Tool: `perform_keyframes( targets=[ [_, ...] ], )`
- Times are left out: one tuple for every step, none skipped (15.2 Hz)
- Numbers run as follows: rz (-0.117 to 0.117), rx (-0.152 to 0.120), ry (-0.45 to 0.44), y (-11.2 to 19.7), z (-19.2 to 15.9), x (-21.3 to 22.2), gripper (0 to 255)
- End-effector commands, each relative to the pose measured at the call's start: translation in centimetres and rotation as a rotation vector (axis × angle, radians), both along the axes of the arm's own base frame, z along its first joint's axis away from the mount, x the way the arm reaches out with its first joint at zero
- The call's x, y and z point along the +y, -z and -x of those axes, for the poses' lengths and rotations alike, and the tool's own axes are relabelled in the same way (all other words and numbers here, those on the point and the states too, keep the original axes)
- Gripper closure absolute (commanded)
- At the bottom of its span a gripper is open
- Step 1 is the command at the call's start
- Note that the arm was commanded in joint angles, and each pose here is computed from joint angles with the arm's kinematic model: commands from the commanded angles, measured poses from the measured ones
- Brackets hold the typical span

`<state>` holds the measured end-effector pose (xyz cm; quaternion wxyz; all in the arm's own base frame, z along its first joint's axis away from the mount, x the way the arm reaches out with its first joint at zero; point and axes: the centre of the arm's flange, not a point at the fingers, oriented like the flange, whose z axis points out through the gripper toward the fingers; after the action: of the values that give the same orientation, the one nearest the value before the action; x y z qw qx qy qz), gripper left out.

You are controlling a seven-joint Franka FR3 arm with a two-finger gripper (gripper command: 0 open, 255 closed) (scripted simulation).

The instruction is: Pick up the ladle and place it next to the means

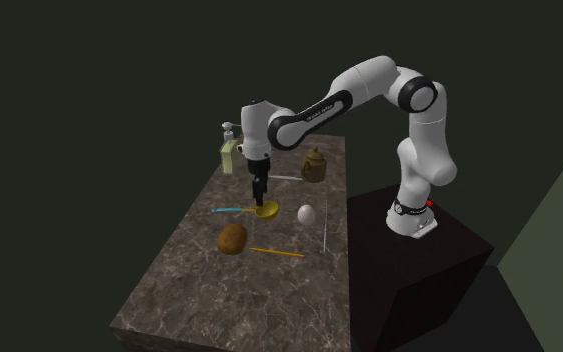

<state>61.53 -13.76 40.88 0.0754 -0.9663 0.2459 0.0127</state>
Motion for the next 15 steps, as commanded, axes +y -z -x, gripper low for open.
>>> perform_keyframes(
  targets=[
    [-0.011, 0.003, 0.037, 1.8, -1.7, -1.4, 0],
    [-0.017, 0.005, 0.055, 2.6, -2.5, -2.2, 0],
    [-0.022, 0.007, 0.073, 3.4, -3.3, -3.0, 0],
    [-0.025, 0.007, 0.082, 3.8, -3.7, -3.4, 0],
    [-0.025, 0.007, 0.082, 4.3, -3.7, -3.3, 0],
    [-0.025, 0.007, 0.082, 4.8, -3.7, -3.2, 0],
    [-0.025, 0.007, 0.082, 5.3, -3.7, -3.1, 0],
    [-0.025, 0.007, 0.082, 5.9, -3.7, -3.0, 0],
    [-0.025, 0.007, 0.082, 6.4, -3.7, -3.0, 0],
    [-0.025, 0.007, 0.082, 6.9, -3.7, -2.9, 0],
    [-0.025, 0.007, 0.082, 7.4, -3.8, -2.8, 0],
    [-0.025, 0.007, 0.082, 7.7, -3.8, -2.7, 0],
    [-0.025, 0.007, 0.082, 7.7, -3.8, -2.7, 0],
    [-0.025, 0.007, 0.082, 7.7, -3.8, -2.7, 0],
    [-0.025, 0.007, 0.082, 7.7, -3.8, -2.7, 0]
  ],
)
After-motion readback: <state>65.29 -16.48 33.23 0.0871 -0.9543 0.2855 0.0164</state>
